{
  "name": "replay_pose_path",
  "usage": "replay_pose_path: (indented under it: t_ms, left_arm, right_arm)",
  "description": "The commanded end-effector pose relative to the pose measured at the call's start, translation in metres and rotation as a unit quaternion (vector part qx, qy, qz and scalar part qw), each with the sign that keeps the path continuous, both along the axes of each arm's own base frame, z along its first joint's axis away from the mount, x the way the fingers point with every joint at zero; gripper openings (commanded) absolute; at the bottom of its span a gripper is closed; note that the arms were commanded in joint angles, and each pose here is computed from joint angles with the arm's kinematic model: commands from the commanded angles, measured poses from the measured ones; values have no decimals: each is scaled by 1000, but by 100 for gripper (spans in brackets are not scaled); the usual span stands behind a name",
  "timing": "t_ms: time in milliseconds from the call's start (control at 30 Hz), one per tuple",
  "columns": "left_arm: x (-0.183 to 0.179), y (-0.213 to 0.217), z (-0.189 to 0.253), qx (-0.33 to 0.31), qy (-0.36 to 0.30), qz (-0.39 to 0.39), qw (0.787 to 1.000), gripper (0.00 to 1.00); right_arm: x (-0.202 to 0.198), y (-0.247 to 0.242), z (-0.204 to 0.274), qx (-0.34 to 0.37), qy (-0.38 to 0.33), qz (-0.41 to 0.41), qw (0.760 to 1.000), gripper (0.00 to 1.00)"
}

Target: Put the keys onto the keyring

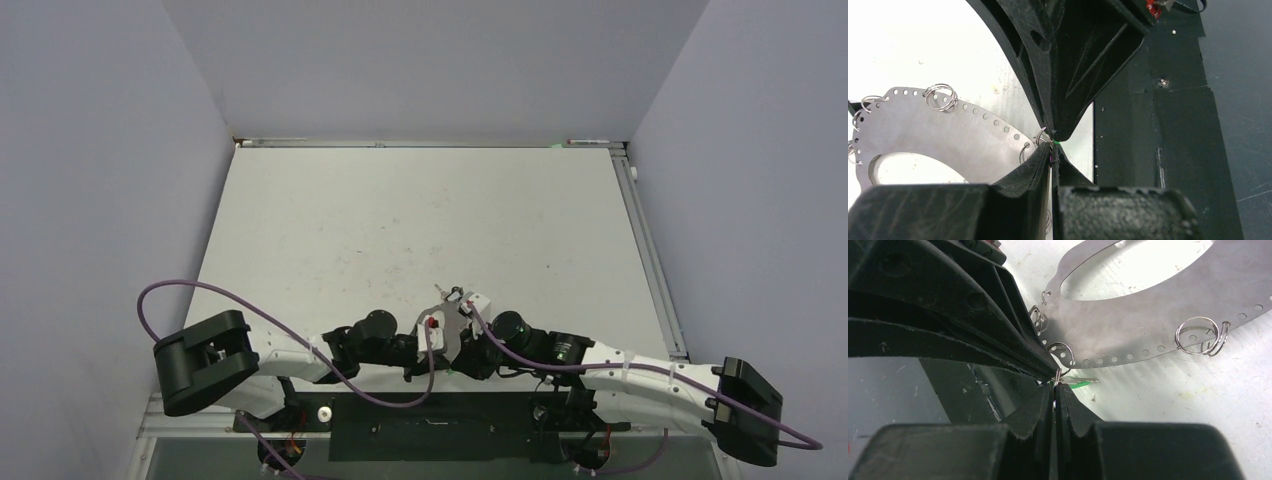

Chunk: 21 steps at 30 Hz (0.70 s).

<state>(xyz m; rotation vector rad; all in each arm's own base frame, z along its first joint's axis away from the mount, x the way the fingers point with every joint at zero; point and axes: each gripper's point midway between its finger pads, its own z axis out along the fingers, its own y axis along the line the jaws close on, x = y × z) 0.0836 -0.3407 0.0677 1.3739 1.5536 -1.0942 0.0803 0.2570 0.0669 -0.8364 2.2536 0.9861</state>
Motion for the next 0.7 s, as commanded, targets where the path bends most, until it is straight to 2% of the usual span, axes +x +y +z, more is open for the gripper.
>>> replay_pose_path:
  t_ms: [0, 333, 667]
  left_arm:
    - [11, -21, 29, -69, -27, 10, 997, 0]
    - [15, -21, 12, -61, -22, 24, 998, 0]
    - [19, -10, 10, -45, -1, 58, 997, 26]
  right_arm:
    - [9, 18, 19, 40, -15, -13, 999, 5]
    - [13, 17, 1, 31, -10, -30, 999, 5]
    - [14, 14, -11, 19, -5, -38, 999, 5]
